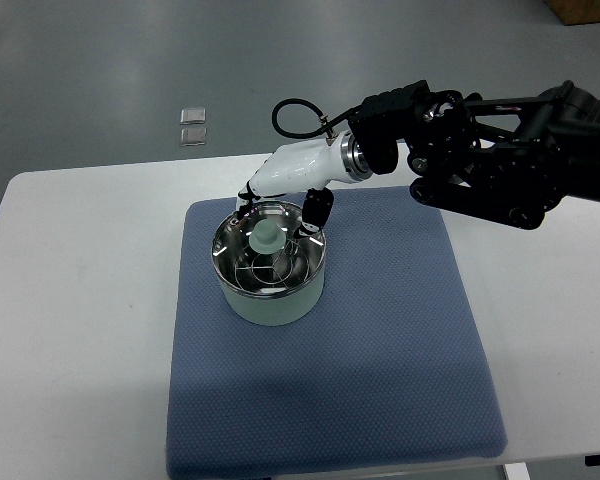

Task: Open lid and place right of pot
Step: 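Lower the right hand onto the green lid knob, then close the right hand fingers around the green lid knob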

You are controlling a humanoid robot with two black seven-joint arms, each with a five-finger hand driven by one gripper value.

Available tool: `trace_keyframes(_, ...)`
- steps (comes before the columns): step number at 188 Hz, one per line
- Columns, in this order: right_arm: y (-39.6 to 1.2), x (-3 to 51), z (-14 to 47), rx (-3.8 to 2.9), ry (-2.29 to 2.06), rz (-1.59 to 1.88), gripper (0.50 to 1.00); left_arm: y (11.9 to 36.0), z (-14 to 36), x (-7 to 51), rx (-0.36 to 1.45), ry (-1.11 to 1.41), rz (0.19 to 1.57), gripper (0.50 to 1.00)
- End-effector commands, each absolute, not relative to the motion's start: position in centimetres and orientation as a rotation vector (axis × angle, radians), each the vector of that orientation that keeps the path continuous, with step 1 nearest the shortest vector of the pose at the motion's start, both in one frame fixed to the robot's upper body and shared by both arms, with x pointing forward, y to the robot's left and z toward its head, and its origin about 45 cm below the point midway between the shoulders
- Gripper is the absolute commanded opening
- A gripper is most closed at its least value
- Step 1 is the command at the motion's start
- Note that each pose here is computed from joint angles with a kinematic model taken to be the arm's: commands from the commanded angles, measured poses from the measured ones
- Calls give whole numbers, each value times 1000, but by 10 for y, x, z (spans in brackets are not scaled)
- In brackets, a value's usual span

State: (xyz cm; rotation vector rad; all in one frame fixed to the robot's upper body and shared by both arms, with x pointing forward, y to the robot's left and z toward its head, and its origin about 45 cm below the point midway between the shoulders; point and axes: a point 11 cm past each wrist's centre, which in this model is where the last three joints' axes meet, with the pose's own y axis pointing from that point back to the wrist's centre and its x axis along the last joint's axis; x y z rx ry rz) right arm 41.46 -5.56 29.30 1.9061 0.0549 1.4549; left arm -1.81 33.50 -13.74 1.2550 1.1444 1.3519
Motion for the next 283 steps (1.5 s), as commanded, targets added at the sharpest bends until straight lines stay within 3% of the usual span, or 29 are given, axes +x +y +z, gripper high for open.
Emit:
trace_keyframes(1,-56,415,292,1894,56,1458,789,335,-137,-18,1255,1145,1353,1000)
trace_keyframes(59,-53,414,293,1898,60,1462,736,335,-137,-18,1254,1144,1353,1000)
trace_keyframes(180,-46,410,288,1893,85,1467,729,335,-137,-18,1254,1144,1353,1000)
trace_keyframes(206,-46,410,288,1889,86,1469,721,335,-137,-18,1255,1145,1353,1000)
trace_keyframes(211,-46,410,288,1886,88,1470,699,335,-137,-18,1254,1144,1353,1000)
trace_keyframes(283,-46,411,288,1880,84,1469,690,335,-137,-18,1255,1145,1353,1000)
